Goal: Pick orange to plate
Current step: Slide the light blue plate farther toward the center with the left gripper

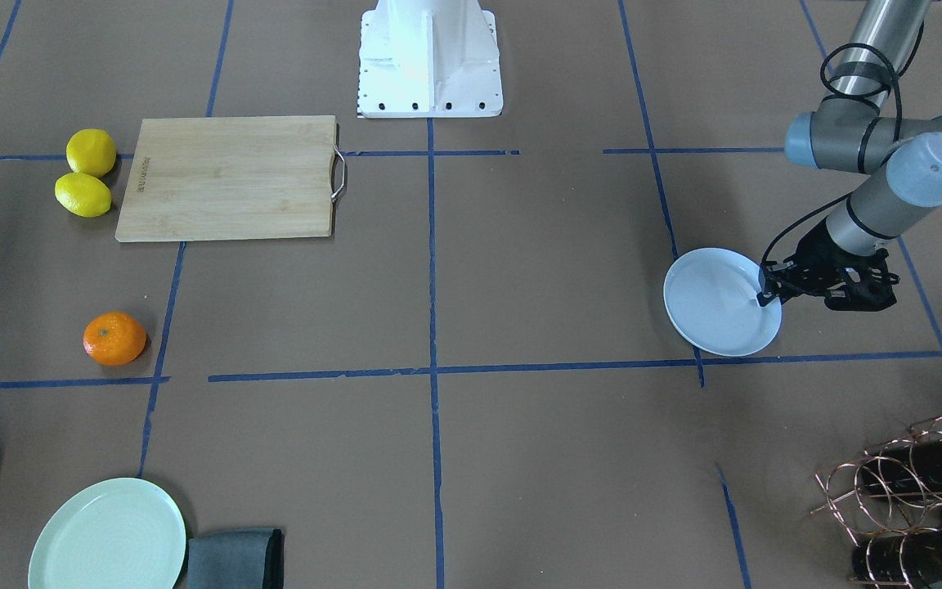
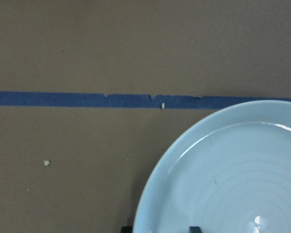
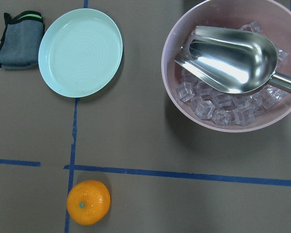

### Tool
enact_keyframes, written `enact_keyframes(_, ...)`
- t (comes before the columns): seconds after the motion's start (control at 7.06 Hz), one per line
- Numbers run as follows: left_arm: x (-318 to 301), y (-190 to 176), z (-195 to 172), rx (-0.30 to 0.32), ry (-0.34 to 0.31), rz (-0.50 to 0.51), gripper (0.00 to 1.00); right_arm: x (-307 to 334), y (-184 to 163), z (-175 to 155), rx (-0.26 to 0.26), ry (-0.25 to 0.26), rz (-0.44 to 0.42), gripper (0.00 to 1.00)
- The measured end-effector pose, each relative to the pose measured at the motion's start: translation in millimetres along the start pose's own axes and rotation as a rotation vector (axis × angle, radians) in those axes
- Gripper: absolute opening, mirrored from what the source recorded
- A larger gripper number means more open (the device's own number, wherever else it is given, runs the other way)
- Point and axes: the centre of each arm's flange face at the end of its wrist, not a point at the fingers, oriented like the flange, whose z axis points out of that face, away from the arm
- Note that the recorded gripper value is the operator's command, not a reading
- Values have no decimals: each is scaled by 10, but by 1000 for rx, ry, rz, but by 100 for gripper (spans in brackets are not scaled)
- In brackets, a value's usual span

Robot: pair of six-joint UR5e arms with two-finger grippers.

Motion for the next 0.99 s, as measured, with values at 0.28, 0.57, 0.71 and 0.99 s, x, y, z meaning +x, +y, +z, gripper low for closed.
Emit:
enact_keyframes(0.28,58,-89,-212,20,24,-3,0,-27,-40,-7,2,0,-4,100)
enact_keyframes(0.57,415,-572,-712,14,54,-64,0,-184,-169,41,-16,16,-6,100)
enact_keyframes(0.71,802,-861,-914,10,56,-98,0,-354,-253,114,-30,41,-17,100)
enact_keyframes(0.99,1715,-1099,-1046,-4,93,-206,0,-677,-343,291,-48,81,-62,100)
